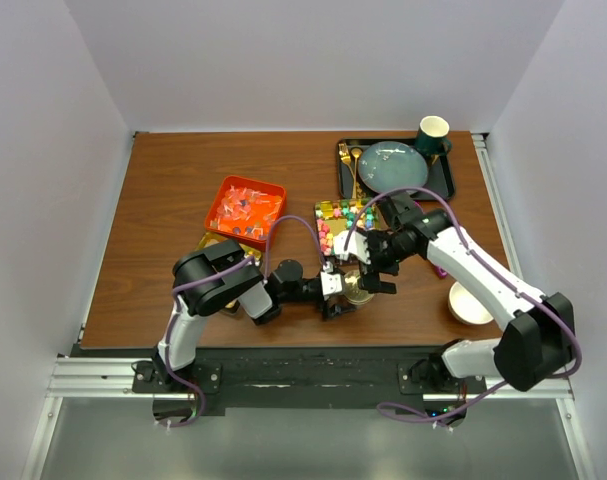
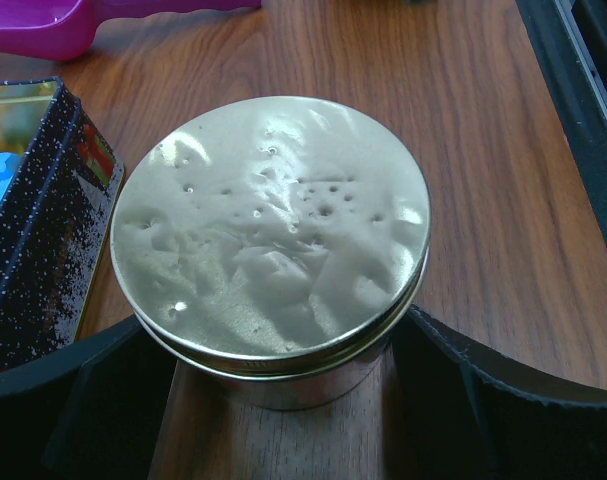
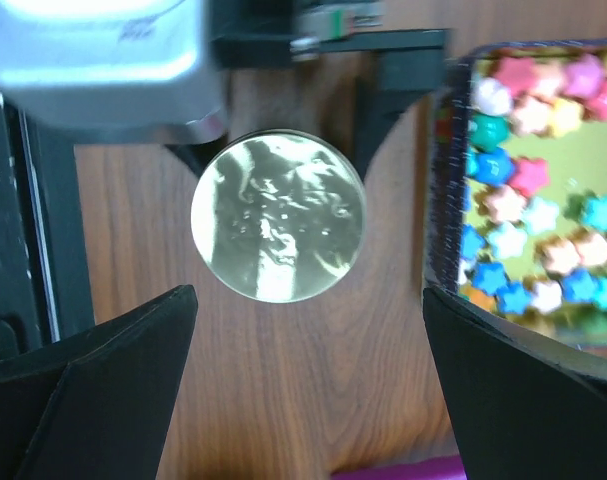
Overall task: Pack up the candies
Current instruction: Screw the bottle lid onto the packing bottle.
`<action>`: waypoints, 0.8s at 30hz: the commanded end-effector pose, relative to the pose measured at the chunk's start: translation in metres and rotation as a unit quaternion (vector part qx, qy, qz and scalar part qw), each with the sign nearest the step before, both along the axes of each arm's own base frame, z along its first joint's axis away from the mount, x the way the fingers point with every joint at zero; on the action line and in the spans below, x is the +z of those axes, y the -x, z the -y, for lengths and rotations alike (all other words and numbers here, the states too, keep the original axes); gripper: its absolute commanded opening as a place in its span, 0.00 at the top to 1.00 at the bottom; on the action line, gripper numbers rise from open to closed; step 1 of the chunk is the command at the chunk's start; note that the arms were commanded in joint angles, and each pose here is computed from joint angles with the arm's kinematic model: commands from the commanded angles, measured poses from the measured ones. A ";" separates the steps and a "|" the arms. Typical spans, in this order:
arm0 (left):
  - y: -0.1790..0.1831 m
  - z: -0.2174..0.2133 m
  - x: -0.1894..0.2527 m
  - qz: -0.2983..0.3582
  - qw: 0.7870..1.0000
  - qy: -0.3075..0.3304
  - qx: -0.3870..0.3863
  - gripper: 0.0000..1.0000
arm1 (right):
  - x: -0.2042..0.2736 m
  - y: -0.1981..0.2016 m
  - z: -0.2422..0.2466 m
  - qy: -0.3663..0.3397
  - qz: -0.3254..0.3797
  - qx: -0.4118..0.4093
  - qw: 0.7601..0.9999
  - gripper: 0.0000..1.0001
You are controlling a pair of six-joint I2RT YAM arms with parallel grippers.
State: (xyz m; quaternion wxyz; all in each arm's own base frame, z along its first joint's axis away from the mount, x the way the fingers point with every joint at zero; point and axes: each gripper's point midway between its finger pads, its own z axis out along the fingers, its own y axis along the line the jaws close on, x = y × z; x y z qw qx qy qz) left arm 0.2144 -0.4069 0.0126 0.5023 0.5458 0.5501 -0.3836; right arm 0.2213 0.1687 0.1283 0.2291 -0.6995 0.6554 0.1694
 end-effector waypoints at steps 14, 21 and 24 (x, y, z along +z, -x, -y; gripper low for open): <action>0.023 -0.067 -0.104 -0.090 0.978 -0.188 0.028 1.00 | -0.037 0.022 -0.014 0.022 -0.036 0.133 0.990 0.02; 0.017 -0.069 -0.104 -0.098 0.977 -0.185 0.041 1.00 | -0.046 0.041 0.006 0.051 -0.050 0.115 0.991 0.02; 0.017 -0.070 -0.105 -0.100 0.977 -0.186 0.043 1.00 | -0.053 0.048 0.018 0.070 -0.058 0.097 0.991 0.04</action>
